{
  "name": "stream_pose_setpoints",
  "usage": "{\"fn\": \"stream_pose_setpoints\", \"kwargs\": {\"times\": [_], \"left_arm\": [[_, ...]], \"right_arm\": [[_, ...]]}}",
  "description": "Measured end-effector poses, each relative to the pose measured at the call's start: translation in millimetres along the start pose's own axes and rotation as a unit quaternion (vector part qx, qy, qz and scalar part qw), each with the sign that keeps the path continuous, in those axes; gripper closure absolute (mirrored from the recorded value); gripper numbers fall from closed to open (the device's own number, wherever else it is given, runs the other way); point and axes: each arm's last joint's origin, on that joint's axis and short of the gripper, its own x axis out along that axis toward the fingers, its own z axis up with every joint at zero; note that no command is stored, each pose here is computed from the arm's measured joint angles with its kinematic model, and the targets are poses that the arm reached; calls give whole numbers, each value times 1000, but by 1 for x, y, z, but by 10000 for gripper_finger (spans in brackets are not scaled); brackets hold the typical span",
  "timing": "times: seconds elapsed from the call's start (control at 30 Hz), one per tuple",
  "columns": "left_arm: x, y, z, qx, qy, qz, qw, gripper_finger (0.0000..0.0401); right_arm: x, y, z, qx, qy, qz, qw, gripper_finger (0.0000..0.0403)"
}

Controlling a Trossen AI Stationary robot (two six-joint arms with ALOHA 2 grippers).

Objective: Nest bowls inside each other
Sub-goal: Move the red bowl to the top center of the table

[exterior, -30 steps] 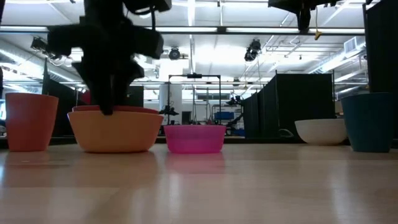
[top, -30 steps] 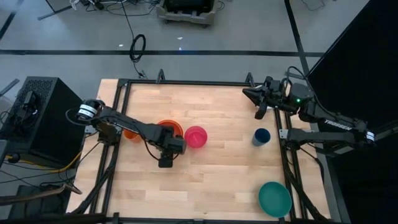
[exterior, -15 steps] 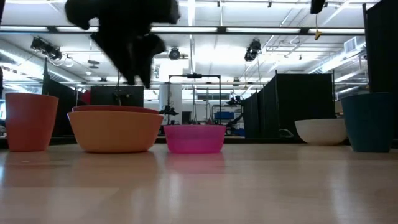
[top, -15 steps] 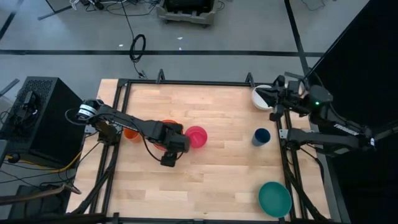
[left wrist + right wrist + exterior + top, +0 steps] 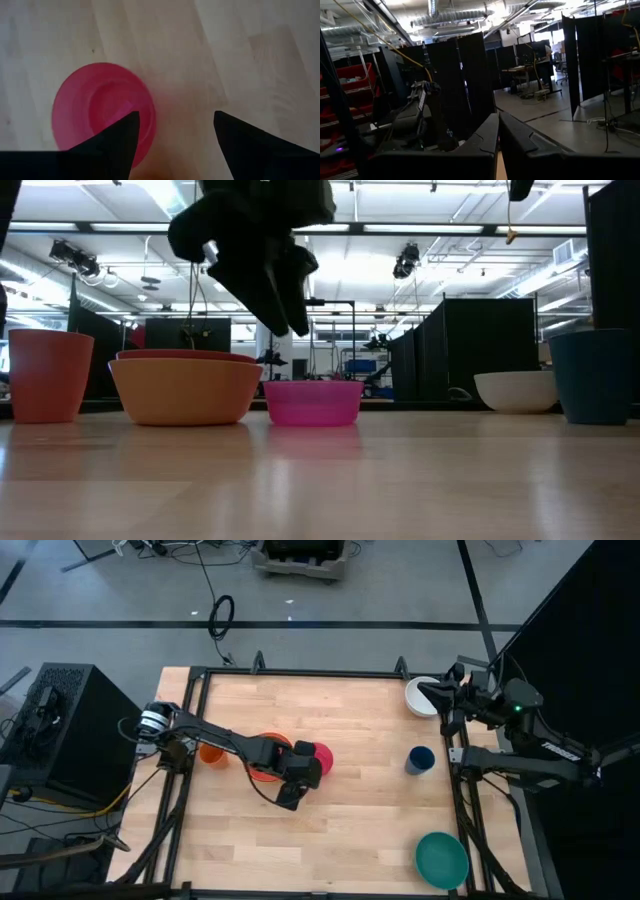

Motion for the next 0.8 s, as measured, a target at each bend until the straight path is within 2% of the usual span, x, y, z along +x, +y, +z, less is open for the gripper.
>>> {"fn": "stream_pose_setpoints", "kwargs": {"times": [0.27, 0.8], "left_arm": [[15, 1, 2, -9, 1, 11, 1000, 170], [60, 25, -9, -74, 45, 40, 995, 223]], "right_arm": [[0, 0, 0, 0, 2, 1, 1000, 403], [0, 0, 0, 0, 2, 0, 1000, 403]]}}
